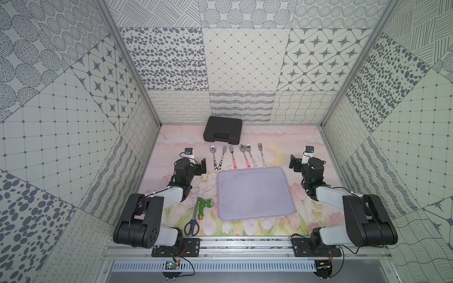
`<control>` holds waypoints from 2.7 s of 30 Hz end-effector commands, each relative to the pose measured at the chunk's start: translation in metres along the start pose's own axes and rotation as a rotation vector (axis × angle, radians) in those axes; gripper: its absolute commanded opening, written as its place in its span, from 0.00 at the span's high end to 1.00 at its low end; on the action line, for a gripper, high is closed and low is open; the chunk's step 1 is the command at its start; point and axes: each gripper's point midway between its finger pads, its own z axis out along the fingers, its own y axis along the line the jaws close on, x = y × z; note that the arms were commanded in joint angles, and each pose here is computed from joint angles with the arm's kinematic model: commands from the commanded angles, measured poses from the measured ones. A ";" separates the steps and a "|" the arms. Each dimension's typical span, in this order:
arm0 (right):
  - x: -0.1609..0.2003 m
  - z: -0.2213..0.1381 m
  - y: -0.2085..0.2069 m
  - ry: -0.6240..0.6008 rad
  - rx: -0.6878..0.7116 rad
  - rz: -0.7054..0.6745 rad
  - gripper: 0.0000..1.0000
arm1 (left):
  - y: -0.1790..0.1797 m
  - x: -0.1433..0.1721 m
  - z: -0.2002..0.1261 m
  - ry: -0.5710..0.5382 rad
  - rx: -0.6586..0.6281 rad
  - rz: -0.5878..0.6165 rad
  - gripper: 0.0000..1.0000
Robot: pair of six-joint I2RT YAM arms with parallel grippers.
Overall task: Set the spoon and fork side by side
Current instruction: Pick up the fork at the center of the board.
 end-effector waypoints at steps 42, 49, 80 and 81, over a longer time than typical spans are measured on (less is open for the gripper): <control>-0.021 -0.071 0.040 0.346 -0.160 0.525 0.03 | -0.136 0.042 0.062 0.855 0.008 -0.239 0.27; -0.017 -0.071 0.042 0.360 -0.165 0.522 0.03 | -0.138 0.062 0.072 0.896 -0.016 -0.194 0.35; -0.007 -0.071 0.044 0.398 -0.154 0.519 0.03 | -0.127 0.104 0.093 0.992 -0.121 -0.041 0.74; -0.007 -0.071 0.044 0.398 -0.154 0.519 0.03 | -0.127 0.103 0.093 0.993 -0.120 -0.041 0.77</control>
